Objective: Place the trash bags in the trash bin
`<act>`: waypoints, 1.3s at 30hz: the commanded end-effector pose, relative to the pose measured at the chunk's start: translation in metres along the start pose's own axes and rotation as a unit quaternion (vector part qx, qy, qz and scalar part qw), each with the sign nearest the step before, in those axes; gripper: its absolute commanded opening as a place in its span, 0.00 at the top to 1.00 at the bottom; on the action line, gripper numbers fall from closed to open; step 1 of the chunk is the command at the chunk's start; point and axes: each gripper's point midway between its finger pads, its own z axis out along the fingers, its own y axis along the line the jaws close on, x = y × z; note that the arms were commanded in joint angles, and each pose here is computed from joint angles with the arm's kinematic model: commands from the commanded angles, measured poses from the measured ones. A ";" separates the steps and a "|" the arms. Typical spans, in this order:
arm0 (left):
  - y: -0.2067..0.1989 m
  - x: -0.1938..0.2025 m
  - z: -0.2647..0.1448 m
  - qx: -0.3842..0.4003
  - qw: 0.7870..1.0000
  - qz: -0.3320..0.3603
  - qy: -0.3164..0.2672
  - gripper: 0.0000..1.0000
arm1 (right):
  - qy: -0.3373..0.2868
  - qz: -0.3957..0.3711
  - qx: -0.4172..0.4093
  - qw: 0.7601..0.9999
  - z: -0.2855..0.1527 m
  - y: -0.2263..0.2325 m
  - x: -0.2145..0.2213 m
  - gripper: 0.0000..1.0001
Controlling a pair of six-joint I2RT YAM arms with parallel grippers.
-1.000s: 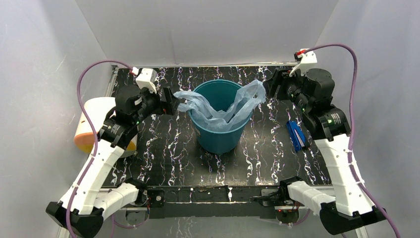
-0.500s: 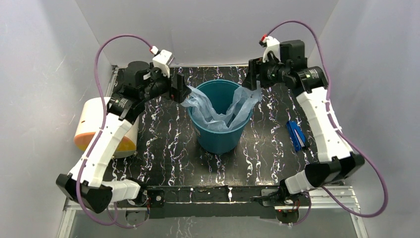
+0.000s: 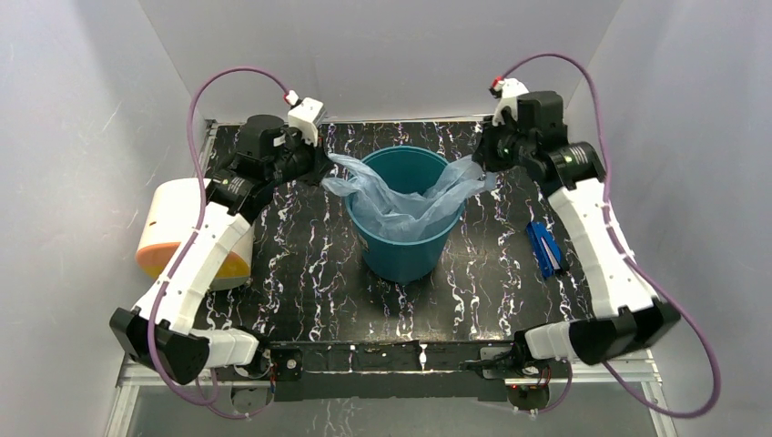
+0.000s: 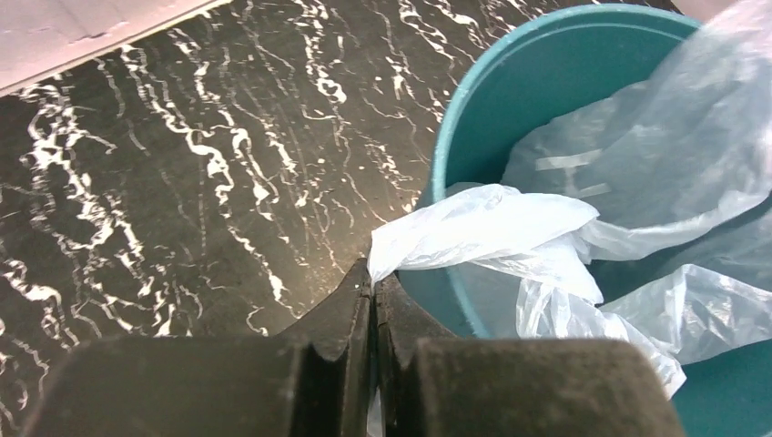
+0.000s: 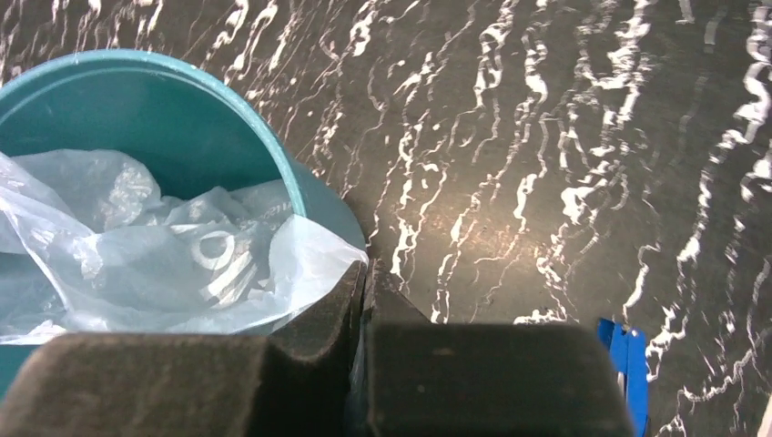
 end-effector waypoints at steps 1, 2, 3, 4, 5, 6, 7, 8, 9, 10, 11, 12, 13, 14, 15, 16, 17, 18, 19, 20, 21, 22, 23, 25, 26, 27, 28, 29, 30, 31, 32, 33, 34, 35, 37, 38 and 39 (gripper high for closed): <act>0.021 -0.013 -0.021 -0.069 0.996 -0.024 -0.043 1.00 | -0.139 0.022 0.096 0.985 -0.043 -0.026 -0.039 0.95; 0.026 -0.006 -0.022 -0.080 0.996 -0.030 -0.036 1.00 | -0.147 0.028 0.116 0.982 -0.046 -0.033 -0.035 0.98; 0.029 0.001 -0.023 -0.090 0.995 -0.036 -0.031 1.00 | -0.148 0.037 0.132 0.979 -0.046 -0.039 -0.026 1.00; 0.032 0.009 -0.023 -0.098 0.994 -0.044 -0.025 1.00 | -0.153 0.047 0.144 0.977 -0.048 -0.045 -0.020 1.00; 0.035 0.017 -0.023 -0.104 0.993 -0.051 -0.019 1.00 | -0.154 0.054 0.149 0.975 -0.048 -0.047 -0.013 1.00; 0.038 0.030 -0.023 -0.110 0.992 -0.059 -0.008 1.00 | -0.154 0.063 0.159 0.973 -0.049 -0.051 -0.006 1.00; 0.041 0.037 -0.024 -0.117 0.991 -0.068 -0.002 1.00 | -0.150 0.073 0.170 0.971 -0.047 -0.056 0.003 1.00; 0.043 0.046 -0.024 -0.121 0.990 -0.078 0.005 1.00 | -0.143 0.085 0.176 0.970 -0.044 -0.059 0.012 1.00; 0.043 0.053 -0.024 -0.121 0.989 -0.084 0.010 1.00 | -0.139 0.096 0.177 0.970 -0.041 -0.060 0.019 1.00; 0.041 0.061 -0.023 -0.118 0.989 -0.090 0.017 1.00 | -0.135 0.103 0.168 0.971 -0.037 -0.057 0.026 1.00; 0.038 0.068 -0.022 -0.110 0.989 -0.094 0.022 1.00 | -0.131 0.106 0.151 0.974 -0.033 -0.052 0.031 1.00; 0.035 0.072 -0.021 -0.101 0.990 -0.097 0.024 1.00 | -0.126 0.103 0.131 0.978 -0.028 -0.046 0.035 1.00; 0.031 0.074 -0.020 -0.091 0.990 -0.101 0.023 1.00 | -0.118 0.105 0.117 0.981 -0.024 -0.041 0.039 0.99; 0.029 0.073 -0.020 -0.084 0.991 -0.105 0.020 1.00 | -0.110 0.109 0.105 0.982 -0.020 -0.038 0.042 0.98; 0.028 0.071 -0.020 -0.082 0.991 -0.107 0.018 1.00 | -0.099 0.107 0.093 0.985 -0.016 -0.034 0.045 0.97; 0.028 0.069 -0.020 -0.083 0.991 -0.106 0.017 1.00 | -0.089 0.110 0.094 0.986 -0.013 -0.034 0.047 0.97; 0.029 0.065 -0.021 -0.086 0.991 -0.103 0.014 1.00 | -0.085 0.117 0.103 0.984 -0.013 -0.037 0.047 0.97; 0.031 0.061 -0.023 -0.090 0.991 -0.100 0.009 1.00 | -0.086 0.116 0.104 0.984 -0.015 -0.037 0.044 0.97; 0.031 0.055 -0.025 -0.092 0.991 -0.093 0.003 1.00 | -0.093 0.110 0.102 0.984 -0.017 -0.036 0.039 0.98; 0.031 0.047 -0.029 -0.091 0.992 -0.085 -0.005 1.00 | -0.104 0.106 0.103 0.984 -0.021 -0.036 0.033 0.98; 0.031 0.042 -0.031 -0.091 0.993 -0.079 -0.008 0.97 | -0.117 0.100 0.101 0.983 -0.027 -0.035 0.026 0.97; 0.031 0.038 -0.034 -0.092 0.993 -0.072 -0.009 0.89 | -0.132 0.092 0.096 0.982 -0.033 -0.032 0.019 0.94; 0.031 0.035 -0.037 -0.093 0.993 -0.066 -0.007 0.69 | -0.146 0.081 0.088 0.982 -0.040 -0.029 0.011 0.83; 0.031 0.026 -0.043 -0.093 0.994 -0.055 -0.011 0.53 | -0.167 0.061 0.073 0.981 -0.052 -0.022 -0.001 0.67; 0.030 0.020 -0.046 -0.092 0.994 -0.050 -0.016 0.51 | -0.172 0.053 0.066 0.982 -0.057 -0.018 -0.006 0.62; 0.029 0.014 -0.049 -0.090 0.995 -0.046 -0.023 0.48 | -0.174 0.044 0.056 0.982 -0.060 -0.014 -0.009 0.60; 0.028 0.007 -0.052 -0.089 0.995 -0.042 -0.031 0.41 | -0.173 0.034 0.040 0.984 -0.063 -0.007 -0.012 0.59; 0.027 0.001 -0.055 -0.088 0.995 -0.037 -0.037 0.36 | -0.170 0.026 0.026 0.985 -0.064 -0.002 -0.014 0.59; 0.025 -0.004 -0.057 -0.084 0.995 -0.030 -0.043 0.34 | -0.168 0.020 0.013 0.985 -0.066 0.003 -0.016 0.59; 0.023 -0.010 -0.058 -0.078 0.996 -0.023 -0.048 0.33 | -0.164 0.012 -0.003 0.986 -0.065 0.009 -0.016 0.59; 0.021 -0.014 -0.059 -0.071 0.996 -0.018 -0.051 0.30 | -0.160 0.004 -0.019 0.987 -0.066 0.015 -0.017 0.59; 0.019 -0.019 -0.059 -0.065 0.996 -0.012 -0.054 0.28 | -0.153 -0.002 -0.036 0.988 -0.064 0.020 -0.015 0.60; 0.018 -0.023 -0.059 -0.059 0.997 -0.007 -0.055 0.27 | -0.145 -0.008 -0.053 0.988 -0.063 0.026 -0.014 0.62; 0.016 -0.026 -0.058 -0.052 0.997 -0.001 -0.056 0.25 | -0.134 -0.015 -0.071 0.988 -0.061 0.032 -0.012 0.63; 0.004 -0.033 -0.054 -0.011 0.998 0.027 -0.056 0.21 | -0.113 -0.018 -0.089 0.989 -0.058 0.037 -0.006 0.68; -0.003 -0.036 -0.051 0.013 0.998 0.042 -0.055 0.20 | -0.106 -0.016 -0.090 0.990 -0.056 0.037 -0.005 0.68; -0.010 -0.037 -0.047 0.040 0.996 0.056 -0.052 0.19 | -0.100 -0.016 -0.091 0.991 -0.055 0.037 -0.002 0.69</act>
